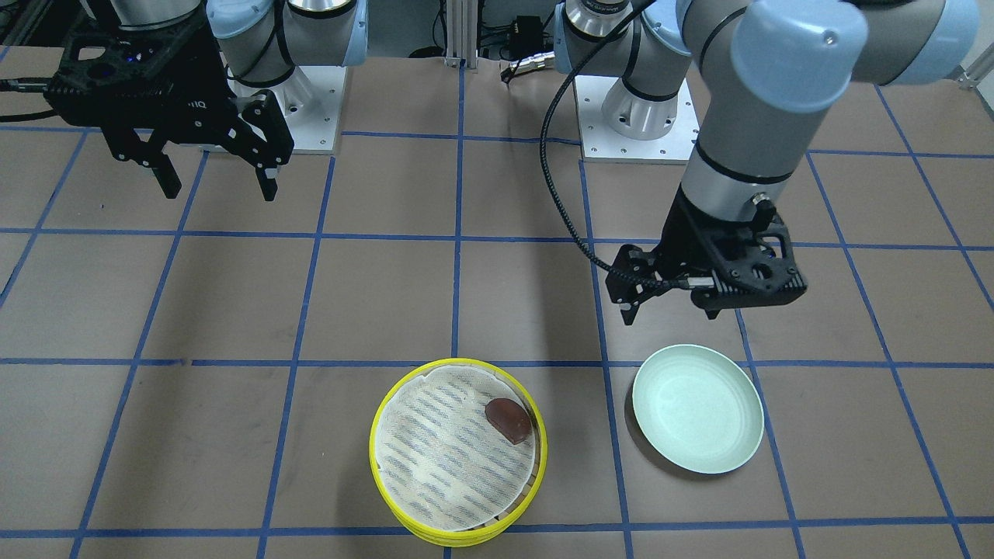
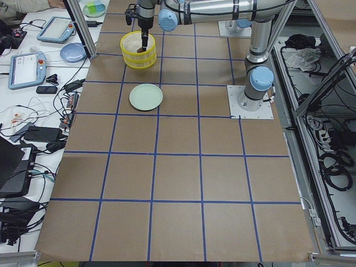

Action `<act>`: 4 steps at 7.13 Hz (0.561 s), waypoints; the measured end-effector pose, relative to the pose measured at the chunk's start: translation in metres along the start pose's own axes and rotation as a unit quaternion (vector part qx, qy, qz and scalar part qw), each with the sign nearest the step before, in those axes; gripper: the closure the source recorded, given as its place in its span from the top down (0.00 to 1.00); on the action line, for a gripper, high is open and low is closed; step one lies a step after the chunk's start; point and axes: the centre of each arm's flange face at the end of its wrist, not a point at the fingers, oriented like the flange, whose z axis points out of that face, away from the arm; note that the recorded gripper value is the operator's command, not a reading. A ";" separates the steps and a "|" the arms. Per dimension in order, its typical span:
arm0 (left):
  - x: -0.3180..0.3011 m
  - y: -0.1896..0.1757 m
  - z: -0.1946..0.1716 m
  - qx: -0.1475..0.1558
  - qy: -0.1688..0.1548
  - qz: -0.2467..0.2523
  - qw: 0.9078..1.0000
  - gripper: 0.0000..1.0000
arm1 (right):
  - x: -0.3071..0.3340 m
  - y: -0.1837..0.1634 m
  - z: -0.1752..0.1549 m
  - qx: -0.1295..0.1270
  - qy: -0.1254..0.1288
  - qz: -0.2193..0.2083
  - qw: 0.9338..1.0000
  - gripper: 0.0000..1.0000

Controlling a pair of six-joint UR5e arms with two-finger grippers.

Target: Stack buns with steamer

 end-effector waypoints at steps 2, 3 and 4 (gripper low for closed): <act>-0.021 0.022 -0.034 -0.014 0.000 0.007 1.000 1.00 | 0.000 0.003 0.014 -0.038 0.002 -0.002 0.999 1.00; -0.024 0.031 -0.044 -0.021 0.001 0.007 1.000 1.00 | 0.000 0.004 0.016 -0.047 0.002 -0.002 0.999 1.00; -0.026 0.038 -0.051 -0.027 0.000 0.007 1.000 1.00 | 0.001 0.006 0.014 -0.048 0.003 -0.002 0.999 1.00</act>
